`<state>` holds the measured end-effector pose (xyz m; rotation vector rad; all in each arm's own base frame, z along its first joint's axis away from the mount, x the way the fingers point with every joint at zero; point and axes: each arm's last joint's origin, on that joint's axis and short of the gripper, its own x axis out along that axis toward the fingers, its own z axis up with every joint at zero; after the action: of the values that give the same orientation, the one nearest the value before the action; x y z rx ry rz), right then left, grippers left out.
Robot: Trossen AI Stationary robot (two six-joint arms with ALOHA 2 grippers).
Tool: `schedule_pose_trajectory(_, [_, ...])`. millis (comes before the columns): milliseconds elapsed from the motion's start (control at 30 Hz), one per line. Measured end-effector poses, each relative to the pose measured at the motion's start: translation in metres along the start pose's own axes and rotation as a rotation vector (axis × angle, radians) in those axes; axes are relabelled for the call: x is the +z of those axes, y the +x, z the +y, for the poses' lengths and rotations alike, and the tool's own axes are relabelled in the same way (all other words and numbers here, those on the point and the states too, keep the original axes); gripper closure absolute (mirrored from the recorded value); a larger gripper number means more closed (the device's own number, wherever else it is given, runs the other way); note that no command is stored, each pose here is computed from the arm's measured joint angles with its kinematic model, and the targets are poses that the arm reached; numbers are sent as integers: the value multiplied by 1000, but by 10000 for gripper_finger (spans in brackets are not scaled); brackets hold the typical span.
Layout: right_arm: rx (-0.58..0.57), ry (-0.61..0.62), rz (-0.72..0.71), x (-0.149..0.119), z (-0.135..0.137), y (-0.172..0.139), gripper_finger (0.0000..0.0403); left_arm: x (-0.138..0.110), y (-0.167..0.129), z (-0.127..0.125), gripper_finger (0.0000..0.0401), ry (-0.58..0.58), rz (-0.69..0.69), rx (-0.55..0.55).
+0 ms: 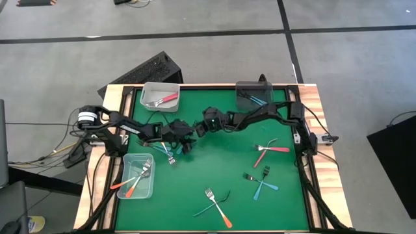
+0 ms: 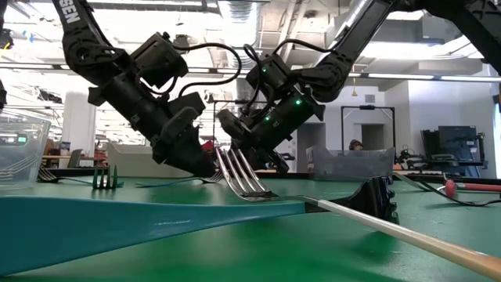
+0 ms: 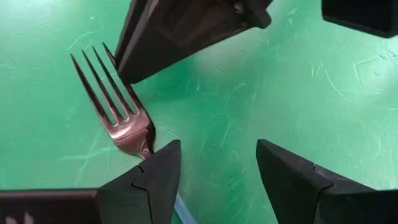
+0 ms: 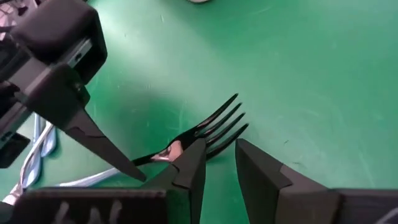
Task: Sort silverware by color (type)
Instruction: Put the blue fork into the black bin
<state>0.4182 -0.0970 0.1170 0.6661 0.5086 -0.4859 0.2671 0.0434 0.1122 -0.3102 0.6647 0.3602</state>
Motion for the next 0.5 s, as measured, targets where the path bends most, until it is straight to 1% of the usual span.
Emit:
schedule_pose_trajectory(67, [2,-4,5,-2,2,0,290,0,0,-1,205,-9,-2,0])
schedule_pose_trajectory(133, [-3,-5,0,-2,2,0,290,0,0,0,205,-25,-4,28])
schedule_pose_trajectory(233, [-35,-5,-24,-1,1,0,290,-3,-3,5,205,-48,8,154])
schedule_pose_trajectory(333, [-58,2,-44,0,0,0,290,-6,-6,10,205,-46,20,277])
schedule_pose_trajectory(400, [-59,6,-54,1,0,0,290,-6,-6,11,205,-32,25,291])
schedule_pose_trajectory(500, [-52,8,-64,2,1,0,290,-6,-5,12,205,-31,36,256])
